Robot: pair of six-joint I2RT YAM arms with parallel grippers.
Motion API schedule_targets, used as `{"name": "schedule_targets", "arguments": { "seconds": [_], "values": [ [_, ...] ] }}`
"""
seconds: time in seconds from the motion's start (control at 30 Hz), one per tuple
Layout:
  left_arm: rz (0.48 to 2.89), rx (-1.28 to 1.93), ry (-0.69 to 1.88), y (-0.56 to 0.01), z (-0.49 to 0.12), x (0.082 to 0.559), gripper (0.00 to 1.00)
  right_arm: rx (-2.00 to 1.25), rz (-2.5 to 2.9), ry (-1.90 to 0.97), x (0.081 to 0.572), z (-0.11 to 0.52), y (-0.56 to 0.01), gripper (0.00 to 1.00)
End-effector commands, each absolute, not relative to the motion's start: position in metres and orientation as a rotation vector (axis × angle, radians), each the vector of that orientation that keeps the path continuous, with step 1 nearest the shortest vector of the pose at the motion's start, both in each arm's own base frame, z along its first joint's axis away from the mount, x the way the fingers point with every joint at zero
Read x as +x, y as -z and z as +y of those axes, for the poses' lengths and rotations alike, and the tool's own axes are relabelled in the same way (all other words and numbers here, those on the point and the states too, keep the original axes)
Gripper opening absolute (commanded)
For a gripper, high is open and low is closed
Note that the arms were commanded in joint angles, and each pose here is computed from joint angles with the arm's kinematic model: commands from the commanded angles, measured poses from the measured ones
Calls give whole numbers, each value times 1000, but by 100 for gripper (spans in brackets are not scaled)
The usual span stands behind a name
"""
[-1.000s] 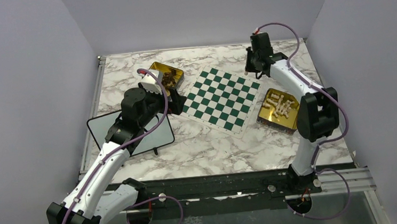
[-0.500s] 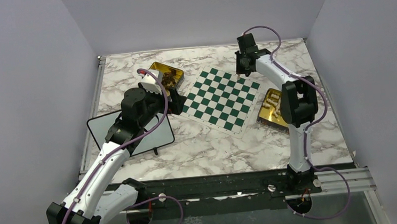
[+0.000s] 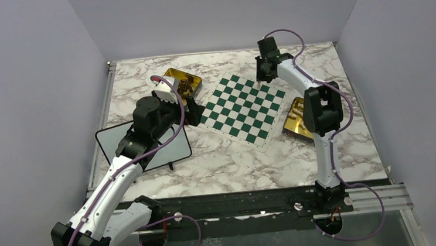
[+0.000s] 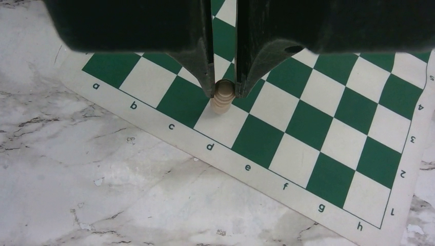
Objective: Set up the chess pieces on the board
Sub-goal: Place the chess piece on the chessboard.
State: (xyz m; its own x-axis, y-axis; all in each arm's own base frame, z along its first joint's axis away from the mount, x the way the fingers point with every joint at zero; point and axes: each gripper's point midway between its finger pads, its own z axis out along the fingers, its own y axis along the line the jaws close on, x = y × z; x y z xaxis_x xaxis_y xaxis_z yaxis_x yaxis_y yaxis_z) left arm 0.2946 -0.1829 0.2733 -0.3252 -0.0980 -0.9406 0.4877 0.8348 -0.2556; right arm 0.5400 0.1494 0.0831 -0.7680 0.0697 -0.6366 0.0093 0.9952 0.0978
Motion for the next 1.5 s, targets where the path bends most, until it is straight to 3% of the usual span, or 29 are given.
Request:
{"name": "schedule_targets", "arguments": {
  "seconds": [0.0, 1.13, 1.3, 1.47],
  "values": [
    [1795, 294, 591, -274, -182, 296, 99, 56, 2453, -142, 545, 157, -79, 16],
    [1796, 296, 592, -274, -182, 296, 99, 24, 2463, -113, 547, 157, -56, 17],
    [1796, 296, 590, -275, -182, 296, 99, 21, 2474, -104, 546, 156, -52, 21],
    [1796, 297, 590, -275, -182, 296, 99, 19, 2475, -109, 545, 157, -53, 32]
  ]
}}
